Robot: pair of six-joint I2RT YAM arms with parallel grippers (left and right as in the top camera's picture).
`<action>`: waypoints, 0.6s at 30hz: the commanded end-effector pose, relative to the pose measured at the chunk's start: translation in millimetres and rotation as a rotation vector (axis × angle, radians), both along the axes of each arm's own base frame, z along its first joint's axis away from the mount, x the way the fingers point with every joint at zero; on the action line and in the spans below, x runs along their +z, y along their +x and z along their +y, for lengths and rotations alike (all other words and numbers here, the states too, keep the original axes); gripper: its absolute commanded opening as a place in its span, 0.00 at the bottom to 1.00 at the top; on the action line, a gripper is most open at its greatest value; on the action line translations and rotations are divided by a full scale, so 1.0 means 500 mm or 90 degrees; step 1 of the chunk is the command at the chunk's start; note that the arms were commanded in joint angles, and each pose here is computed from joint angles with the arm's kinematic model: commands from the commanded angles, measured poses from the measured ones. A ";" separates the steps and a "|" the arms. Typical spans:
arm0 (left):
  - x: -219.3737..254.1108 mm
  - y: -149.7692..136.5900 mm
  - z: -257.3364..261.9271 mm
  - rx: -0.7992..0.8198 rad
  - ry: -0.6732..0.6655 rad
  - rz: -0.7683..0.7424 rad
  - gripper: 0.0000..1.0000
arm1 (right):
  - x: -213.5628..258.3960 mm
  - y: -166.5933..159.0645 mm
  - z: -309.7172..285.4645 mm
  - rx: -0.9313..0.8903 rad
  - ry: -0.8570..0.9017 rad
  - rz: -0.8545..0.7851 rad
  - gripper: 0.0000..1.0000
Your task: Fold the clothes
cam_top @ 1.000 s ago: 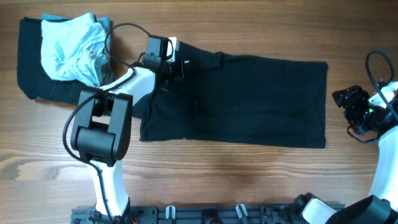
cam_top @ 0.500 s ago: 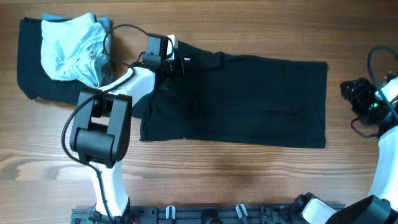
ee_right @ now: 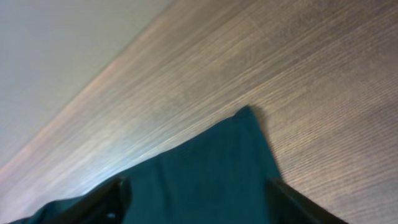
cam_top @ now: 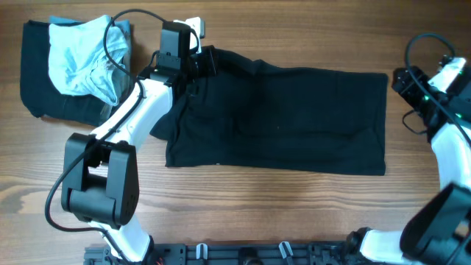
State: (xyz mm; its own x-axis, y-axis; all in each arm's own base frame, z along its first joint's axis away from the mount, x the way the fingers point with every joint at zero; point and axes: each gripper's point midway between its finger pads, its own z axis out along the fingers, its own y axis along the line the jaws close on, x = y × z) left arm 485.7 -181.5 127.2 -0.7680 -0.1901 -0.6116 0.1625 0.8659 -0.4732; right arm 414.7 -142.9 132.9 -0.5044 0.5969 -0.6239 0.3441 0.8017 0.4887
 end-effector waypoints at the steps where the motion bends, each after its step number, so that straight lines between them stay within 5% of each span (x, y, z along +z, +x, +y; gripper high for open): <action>1: 0.012 -0.006 0.003 0.003 -0.005 0.005 0.04 | -0.067 0.026 -0.029 -0.006 -0.032 0.020 0.86; 9: 0.000 -0.033 0.027 0.020 0.026 0.046 0.04 | -0.188 0.058 -0.048 -0.010 -0.020 0.042 0.82; 18: 0.006 -0.042 0.029 0.020 0.028 0.053 0.04 | -0.201 0.080 -0.067 -0.026 -0.039 0.042 0.80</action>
